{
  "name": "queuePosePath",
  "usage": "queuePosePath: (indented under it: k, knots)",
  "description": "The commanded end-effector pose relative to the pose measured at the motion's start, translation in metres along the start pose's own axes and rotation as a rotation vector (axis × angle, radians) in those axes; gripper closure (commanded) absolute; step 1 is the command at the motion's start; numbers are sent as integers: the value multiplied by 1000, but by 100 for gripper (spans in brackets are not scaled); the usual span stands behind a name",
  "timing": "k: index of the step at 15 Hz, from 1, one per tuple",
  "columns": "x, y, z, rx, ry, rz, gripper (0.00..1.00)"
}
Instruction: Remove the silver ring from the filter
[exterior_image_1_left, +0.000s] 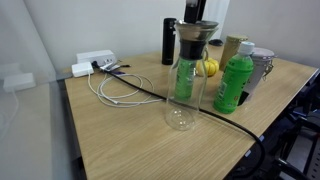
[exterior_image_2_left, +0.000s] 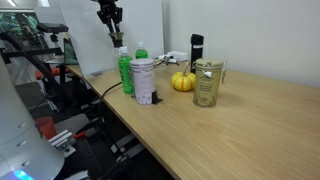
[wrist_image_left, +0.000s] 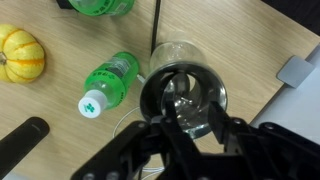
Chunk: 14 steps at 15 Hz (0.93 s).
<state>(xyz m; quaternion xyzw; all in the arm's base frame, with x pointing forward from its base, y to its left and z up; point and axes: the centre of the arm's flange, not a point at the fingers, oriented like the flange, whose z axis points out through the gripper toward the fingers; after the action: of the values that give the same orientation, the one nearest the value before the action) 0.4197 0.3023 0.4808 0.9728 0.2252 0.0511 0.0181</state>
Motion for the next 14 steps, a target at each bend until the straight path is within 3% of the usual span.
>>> queuePosePath:
  k: [1, 14]
  knots:
    - [-5, 0, 5, -3, 4, 17, 58]
    - [-16, -6, 23, 15, -37, 40, 61]
